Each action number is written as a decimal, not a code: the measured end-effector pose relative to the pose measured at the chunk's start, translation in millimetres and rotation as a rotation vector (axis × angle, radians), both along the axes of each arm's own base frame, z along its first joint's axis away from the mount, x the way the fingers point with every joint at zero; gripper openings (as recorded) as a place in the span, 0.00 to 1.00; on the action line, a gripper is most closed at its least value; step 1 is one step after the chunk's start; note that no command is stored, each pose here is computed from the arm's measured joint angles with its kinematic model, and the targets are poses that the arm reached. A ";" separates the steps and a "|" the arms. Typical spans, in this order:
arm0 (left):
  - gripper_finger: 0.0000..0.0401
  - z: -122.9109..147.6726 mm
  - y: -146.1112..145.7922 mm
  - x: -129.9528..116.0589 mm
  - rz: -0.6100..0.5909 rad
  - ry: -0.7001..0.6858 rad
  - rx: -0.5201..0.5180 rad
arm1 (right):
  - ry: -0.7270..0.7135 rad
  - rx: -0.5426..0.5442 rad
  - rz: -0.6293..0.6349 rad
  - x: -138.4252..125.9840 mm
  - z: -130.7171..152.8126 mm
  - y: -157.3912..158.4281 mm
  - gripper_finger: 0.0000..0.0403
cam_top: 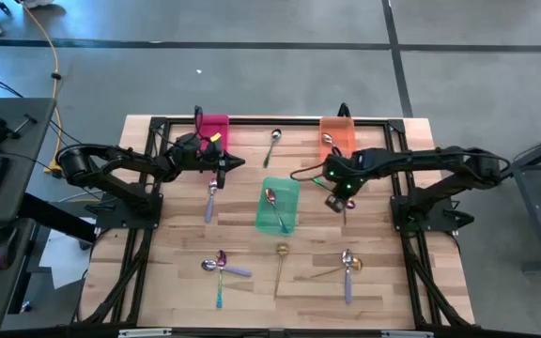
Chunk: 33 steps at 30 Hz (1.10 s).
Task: Sort silverware by color (type)
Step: Put the middle right blue spoon into the green bin
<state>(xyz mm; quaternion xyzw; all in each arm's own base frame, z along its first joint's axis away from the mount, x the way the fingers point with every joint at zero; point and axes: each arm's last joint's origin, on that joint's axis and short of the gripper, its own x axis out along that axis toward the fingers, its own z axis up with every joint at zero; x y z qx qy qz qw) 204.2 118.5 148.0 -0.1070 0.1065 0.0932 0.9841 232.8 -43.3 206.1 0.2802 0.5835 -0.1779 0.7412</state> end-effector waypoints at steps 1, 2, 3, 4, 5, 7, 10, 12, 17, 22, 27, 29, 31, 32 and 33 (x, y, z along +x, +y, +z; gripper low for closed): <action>0.00 -0.4 0.5 -0.2 0.017 0.007 0.008 | -0.034 0.015 -0.038 5.7 6.1 1.8 0.00; 0.00 -0.6 0.9 -0.3 0.028 0.010 0.010 | -0.073 0.026 -0.075 12.0 12.3 3.7 0.00; 0.00 -0.6 1.2 -0.4 0.037 0.012 0.014 | -0.131 0.035 -0.108 20.7 19.0 5.4 0.00; 0.00 -0.6 1.7 -0.6 0.045 0.013 0.020 | -0.196 0.049 -0.144 30.0 25.4 7.2 0.00; 0.00 -0.6 1.9 -0.7 0.048 0.014 0.023 | -0.253 0.063 -0.174 38.5 30.7 8.9 0.00; 0.00 -0.4 2.0 -0.7 0.049 0.014 0.033 | -0.353 0.095 -0.220 54.8 39.2 13.1 0.00; 0.00 -0.5 2.7 -0.9 0.073 0.018 0.038 | -0.453 0.146 -0.293 80.3 43.1 18.3 0.00; 0.00 -0.6 2.9 -1.0 0.079 0.020 0.039 | -0.463 0.169 -0.320 95.1 37.8 21.2 0.00; 0.00 -0.6 2.9 -1.0 0.081 0.020 0.040 | -0.455 0.219 -0.351 124.9 18.0 27.1 0.00; 0.00 -0.6 2.9 -0.9 0.081 0.020 0.039 | -0.391 0.244 -0.383 135.8 -4.9 33.5 0.00; 0.00 -0.6 2.8 -0.9 0.081 0.020 0.038 | -0.343 0.250 -0.399 139.2 -18.9 37.9 0.00; 0.00 -0.6 2.8 -0.9 0.081 0.020 0.038 | -0.327 0.250 -0.406 139.9 -22.9 38.0 0.00; 0.00 -0.6 2.8 -0.9 0.081 0.020 0.038 | -0.298 0.244 -0.410 139.9 -28.9 37.6 0.00; 0.00 -0.6 2.8 -0.9 0.081 0.020 0.038 | -0.291 0.242 -0.411 140.5 -31.7 37.6 0.00; 0.00 -0.7 2.8 -0.9 0.081 0.020 0.037 | -0.279 0.240 -0.412 140.4 -34.0 37.6 0.00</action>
